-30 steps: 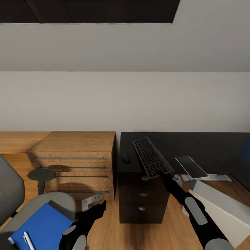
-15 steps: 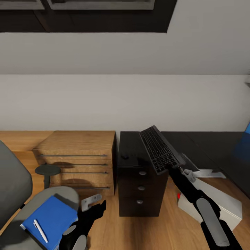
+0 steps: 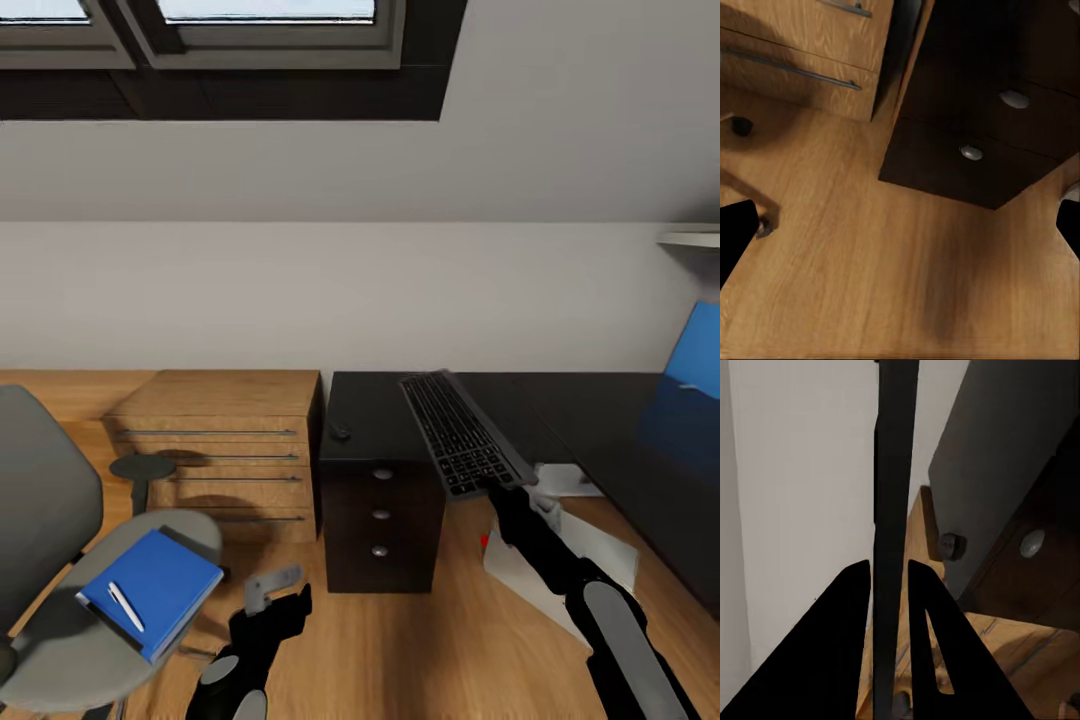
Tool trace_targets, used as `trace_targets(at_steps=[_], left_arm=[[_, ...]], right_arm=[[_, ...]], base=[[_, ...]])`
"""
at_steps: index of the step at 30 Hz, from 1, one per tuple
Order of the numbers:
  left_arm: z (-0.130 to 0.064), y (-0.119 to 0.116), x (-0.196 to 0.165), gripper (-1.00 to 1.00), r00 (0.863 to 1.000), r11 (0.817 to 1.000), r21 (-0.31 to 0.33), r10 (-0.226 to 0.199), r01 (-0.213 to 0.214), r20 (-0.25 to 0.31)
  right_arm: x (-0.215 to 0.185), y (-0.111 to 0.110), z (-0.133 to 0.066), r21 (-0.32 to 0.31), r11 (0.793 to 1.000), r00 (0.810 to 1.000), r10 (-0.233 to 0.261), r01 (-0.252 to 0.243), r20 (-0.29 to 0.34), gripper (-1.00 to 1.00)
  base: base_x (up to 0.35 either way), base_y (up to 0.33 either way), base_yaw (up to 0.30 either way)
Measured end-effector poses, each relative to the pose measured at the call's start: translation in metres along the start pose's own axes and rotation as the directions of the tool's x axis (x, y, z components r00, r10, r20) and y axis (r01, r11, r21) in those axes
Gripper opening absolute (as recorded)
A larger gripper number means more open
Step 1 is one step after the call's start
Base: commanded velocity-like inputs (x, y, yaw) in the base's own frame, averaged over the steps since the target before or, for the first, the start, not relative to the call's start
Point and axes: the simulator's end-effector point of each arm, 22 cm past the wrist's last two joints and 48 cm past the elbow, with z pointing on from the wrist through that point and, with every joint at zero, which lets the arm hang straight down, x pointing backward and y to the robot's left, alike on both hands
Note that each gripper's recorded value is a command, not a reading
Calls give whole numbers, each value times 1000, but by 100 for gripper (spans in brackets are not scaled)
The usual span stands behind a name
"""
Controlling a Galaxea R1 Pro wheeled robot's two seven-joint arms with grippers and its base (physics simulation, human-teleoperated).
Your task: In the bedroom, organize the workspace by keeping the computer under the desk, ensuring the monitor is on the desk, placing the keyboard on the desk next to the monitor, placing the mouse on the desk next to the keyboard, moving the folder from the swivel chair onto the desk next to the mouse, stacking the notebook on top of the folder with the pen on top of the notebook, and positioning the swivel chair next to the desk.
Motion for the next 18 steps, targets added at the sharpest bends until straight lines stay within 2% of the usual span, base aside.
trace_targets(at_steps=[9,12,18], left_arm=[[-10,-2,-11,100,1000,1000,-16,16,-16,3],[-12,-3,-15,100,1000,1000,-18,18,-18,3],[-18,-5,-22,100,1000,1000,-18,18,-17,2]], right_arm=[[-12,10,-4,2,1000,999,28,-28,20,-100],[-30,1,-8,27,998,997,46,-48,58,-100],[-36,3,-9,40,997,996,59,-62,66,-100]], base=[[-299,-219,0],[-298,-220,0],[-298,-225,0]])
